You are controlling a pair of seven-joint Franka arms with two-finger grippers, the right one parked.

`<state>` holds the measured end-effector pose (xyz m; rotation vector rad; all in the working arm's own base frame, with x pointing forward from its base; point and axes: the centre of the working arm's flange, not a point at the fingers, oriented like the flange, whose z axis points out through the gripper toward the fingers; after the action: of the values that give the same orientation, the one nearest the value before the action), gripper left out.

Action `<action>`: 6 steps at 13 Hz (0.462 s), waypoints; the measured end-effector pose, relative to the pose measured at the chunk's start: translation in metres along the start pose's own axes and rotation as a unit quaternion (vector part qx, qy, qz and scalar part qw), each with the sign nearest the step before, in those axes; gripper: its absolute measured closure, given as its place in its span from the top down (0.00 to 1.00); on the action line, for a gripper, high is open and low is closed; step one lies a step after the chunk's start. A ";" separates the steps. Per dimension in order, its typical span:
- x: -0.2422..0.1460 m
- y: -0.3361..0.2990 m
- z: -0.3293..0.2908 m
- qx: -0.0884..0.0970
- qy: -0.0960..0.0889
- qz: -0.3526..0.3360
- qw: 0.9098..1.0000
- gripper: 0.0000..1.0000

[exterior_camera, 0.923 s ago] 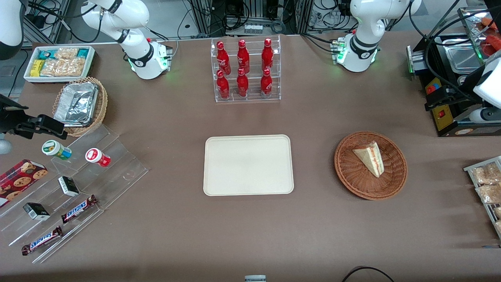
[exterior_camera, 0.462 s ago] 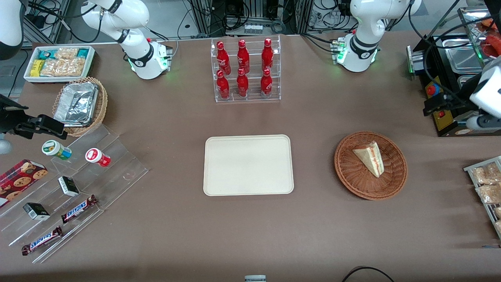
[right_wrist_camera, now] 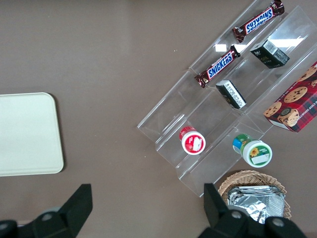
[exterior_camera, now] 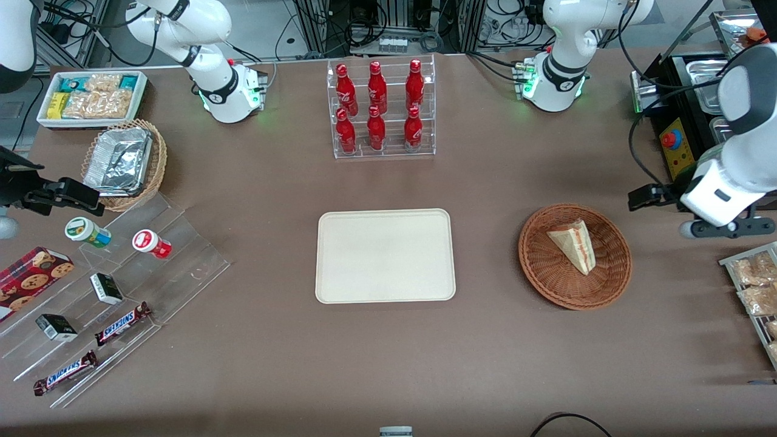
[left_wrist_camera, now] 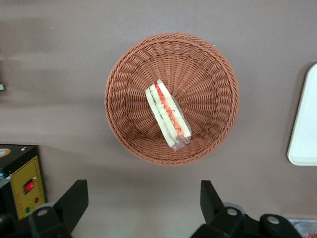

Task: Place sandwich from basket to tray
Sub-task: 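Move the left gripper down toward the sandwich in the wicker basket, then close the left gripper on the wrapped sandwich and lift it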

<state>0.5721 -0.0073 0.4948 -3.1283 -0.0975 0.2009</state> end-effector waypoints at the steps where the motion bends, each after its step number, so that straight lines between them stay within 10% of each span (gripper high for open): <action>1: 0.002 0.000 0.013 -0.001 0.006 -0.019 1.000 1.00; 6: 0.006 0.007 0.090 -0.006 0.029 -0.120 0.992 1.00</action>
<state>0.5668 -0.0136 0.4048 -3.0935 -0.4735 0.1083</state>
